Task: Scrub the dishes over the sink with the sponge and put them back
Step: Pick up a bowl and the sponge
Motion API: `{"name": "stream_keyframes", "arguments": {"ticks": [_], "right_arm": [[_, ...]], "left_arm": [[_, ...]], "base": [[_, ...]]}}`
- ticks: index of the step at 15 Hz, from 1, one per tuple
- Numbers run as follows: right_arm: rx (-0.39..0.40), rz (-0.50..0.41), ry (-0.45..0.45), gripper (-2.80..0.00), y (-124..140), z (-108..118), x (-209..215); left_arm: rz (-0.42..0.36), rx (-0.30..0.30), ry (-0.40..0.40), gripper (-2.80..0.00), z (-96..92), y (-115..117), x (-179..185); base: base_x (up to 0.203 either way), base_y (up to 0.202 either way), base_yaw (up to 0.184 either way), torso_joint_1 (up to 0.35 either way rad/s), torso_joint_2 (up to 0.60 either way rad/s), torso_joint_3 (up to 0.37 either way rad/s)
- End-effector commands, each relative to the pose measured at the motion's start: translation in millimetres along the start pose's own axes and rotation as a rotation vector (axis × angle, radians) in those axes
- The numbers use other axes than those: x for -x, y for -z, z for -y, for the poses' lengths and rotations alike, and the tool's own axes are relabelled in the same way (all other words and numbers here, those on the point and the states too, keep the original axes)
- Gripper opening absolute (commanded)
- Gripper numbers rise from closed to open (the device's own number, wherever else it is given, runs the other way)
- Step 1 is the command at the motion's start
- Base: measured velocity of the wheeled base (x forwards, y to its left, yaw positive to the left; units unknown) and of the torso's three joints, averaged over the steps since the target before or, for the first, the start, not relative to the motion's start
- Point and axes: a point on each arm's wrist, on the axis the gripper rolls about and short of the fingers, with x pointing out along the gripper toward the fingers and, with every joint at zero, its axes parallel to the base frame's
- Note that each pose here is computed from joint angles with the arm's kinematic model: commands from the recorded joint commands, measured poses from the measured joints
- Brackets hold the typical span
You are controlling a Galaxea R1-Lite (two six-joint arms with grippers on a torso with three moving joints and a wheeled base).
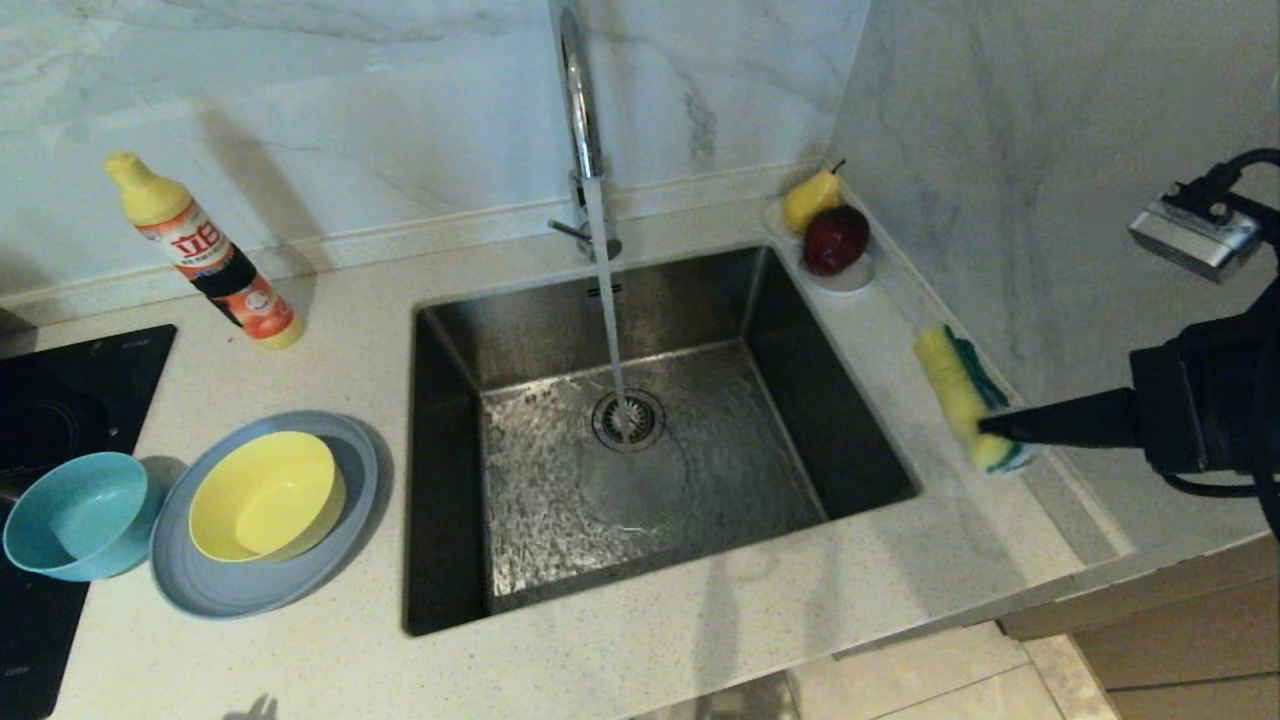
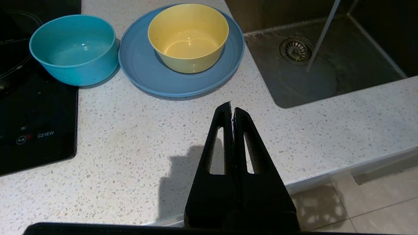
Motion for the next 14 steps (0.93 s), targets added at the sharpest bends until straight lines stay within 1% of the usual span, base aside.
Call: {"name": "stream_keyframes", "arguments": {"ticks": [1, 4, 12, 13, 14], "right_arm": [[0.011, -0.002, -0.026, -2.80, 7, -9, 14], [0.014, -0.053, -0.045, -2.80, 17, -13, 13], [0.010, -0.103, -0.045, -2.80, 27, -16, 14], [0.008, -0.109, -0.041, -2.80, 28, -15, 13], [0.010, -0.105, -0.018, -2.80, 26, -15, 11]], "left_arm": [[-0.030, 0.000, 0.002, -2.80, 0.5, 8, -2], [-0.030, 0.000, 0.002, -2.80, 0.5, 9, -2], [-0.032, 0.000, 0.002, -2.80, 0.5, 9, -2], [-0.031, 0.000, 0.003, -2.80, 0.5, 9, -2], [-0.030, 0.000, 0.001, -2.80, 0.5, 8, -2]], "base": [[0.000, 0.000, 0.000, 0.000, 0.00, 0.000], [0.000, 0.000, 0.000, 0.000, 0.00, 0.000], [0.000, 0.000, 0.000, 0.000, 0.00, 0.000], [0.000, 0.000, 0.000, 0.000, 0.00, 0.000], [0.000, 0.000, 0.000, 0.000, 0.00, 0.000]]}}
